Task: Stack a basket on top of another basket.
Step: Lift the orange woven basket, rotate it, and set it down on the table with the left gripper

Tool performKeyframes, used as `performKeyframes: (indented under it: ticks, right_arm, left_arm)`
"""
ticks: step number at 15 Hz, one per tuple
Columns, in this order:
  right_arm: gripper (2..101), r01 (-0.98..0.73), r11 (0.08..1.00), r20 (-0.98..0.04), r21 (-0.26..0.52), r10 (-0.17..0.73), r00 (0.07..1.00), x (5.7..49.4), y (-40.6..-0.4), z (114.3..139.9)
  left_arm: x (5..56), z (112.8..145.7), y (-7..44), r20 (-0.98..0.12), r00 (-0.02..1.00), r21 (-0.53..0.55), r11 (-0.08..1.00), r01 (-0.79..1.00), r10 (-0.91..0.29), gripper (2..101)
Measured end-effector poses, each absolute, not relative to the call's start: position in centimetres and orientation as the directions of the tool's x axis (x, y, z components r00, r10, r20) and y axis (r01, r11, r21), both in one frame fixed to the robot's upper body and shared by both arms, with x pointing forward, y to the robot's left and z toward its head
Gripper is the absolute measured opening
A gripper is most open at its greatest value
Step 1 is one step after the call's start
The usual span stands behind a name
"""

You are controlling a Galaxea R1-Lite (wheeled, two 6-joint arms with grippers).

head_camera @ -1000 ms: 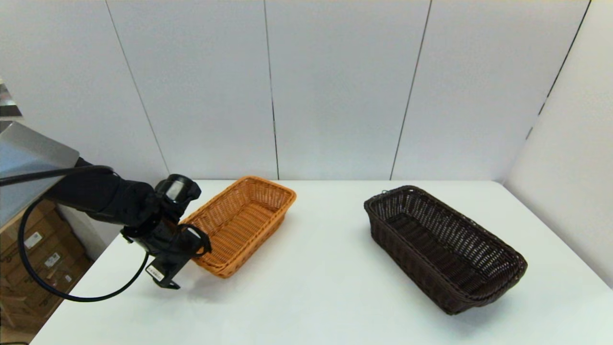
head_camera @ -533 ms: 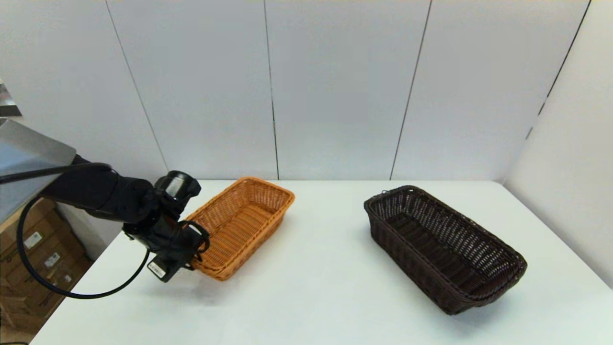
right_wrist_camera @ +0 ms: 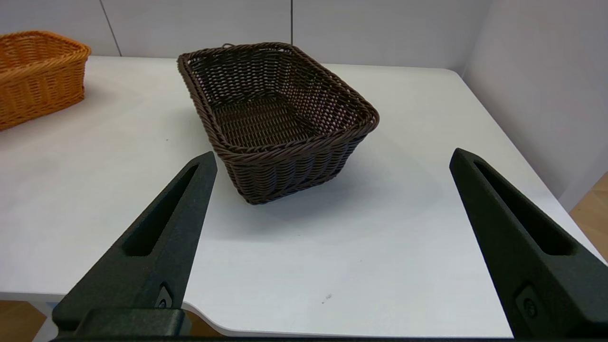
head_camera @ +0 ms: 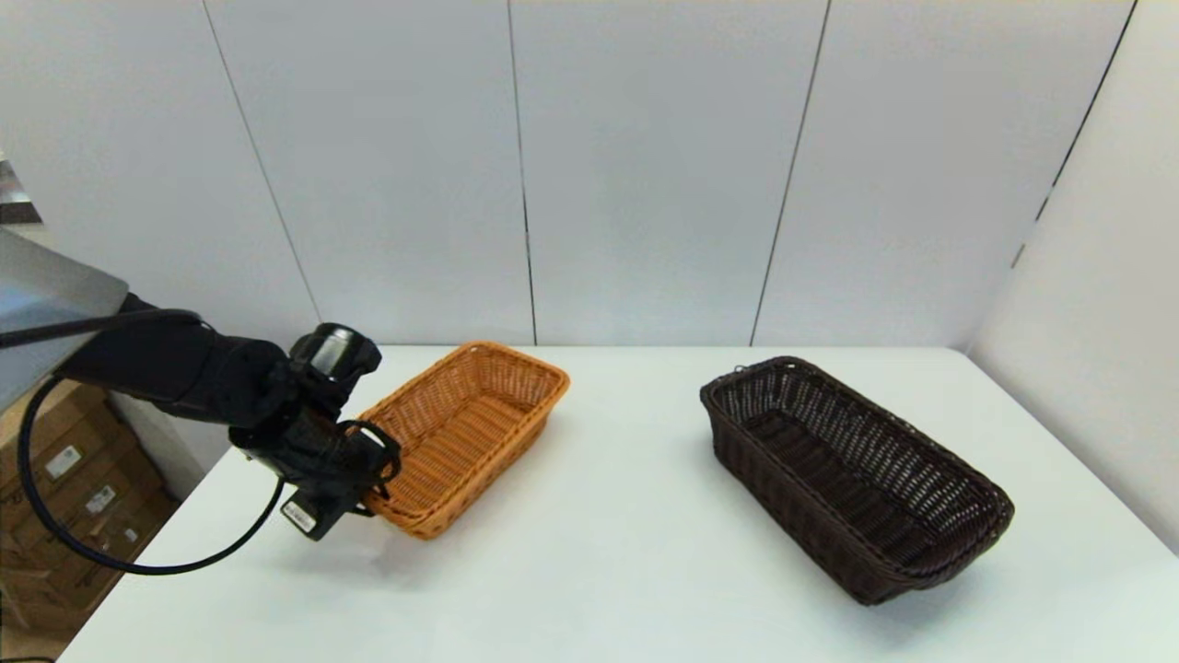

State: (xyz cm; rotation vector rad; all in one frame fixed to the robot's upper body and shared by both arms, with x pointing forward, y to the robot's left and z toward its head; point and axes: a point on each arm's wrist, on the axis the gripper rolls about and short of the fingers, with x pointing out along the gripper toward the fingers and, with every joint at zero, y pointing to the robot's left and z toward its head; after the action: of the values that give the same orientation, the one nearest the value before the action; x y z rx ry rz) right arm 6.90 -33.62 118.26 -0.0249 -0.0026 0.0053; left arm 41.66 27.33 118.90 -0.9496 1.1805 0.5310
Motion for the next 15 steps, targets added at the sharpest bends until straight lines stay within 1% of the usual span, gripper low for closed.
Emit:
performKeyframes:
  ticks: [1, 4, 7, 10, 12, 15]
  right_arm:
    - [97.4, -0.005, 1.0, 0.003, -0.025, 0.005, 1.0, 6.9, -33.6, 118.3]
    - [97.4, -0.006, 1.0, 0.003, -0.025, 0.006, 1.0, 6.9, -33.6, 118.3]
    - [97.4, -0.005, 1.0, 0.003, -0.026, 0.005, 1.0, 6.9, -33.6, 118.3]
    - [97.4, -0.005, 1.0, 0.003, -0.027, 0.005, 1.0, 6.9, -33.6, 118.3]
    - [97.4, -0.005, 1.0, 0.003, -0.027, 0.005, 1.0, 6.9, -33.6, 118.3]
    - [97.4, -0.006, 1.0, 0.004, -0.027, 0.006, 1.0, 6.9, -33.6, 118.3]
  left_arm:
    - [41.5, 119.5, 27.3, -0.928, 0.345, -0.367, 0.523, -0.77, -0.143, 14.5]
    - [41.3, 121.1, 27.3, -0.877, 0.445, -0.47, 0.514, -0.718, -0.18, 14.5]
    - [40.9, 122.3, 27.4, -0.839, 0.507, -0.529, 0.507, -0.68, -0.196, 14.5]
    - [40.4, 123.3, 27.3, -0.813, 0.521, -0.573, 0.507, -0.643, -0.259, 14.5]
    - [39.8, 123.8, 26.9, -0.803, 0.521, -0.585, 0.556, -0.59, -0.292, 14.5]
    - [38.6, 124.0, 25.6, -0.803, 0.503, -0.571, 0.65, -0.502, -0.318, 14.5]
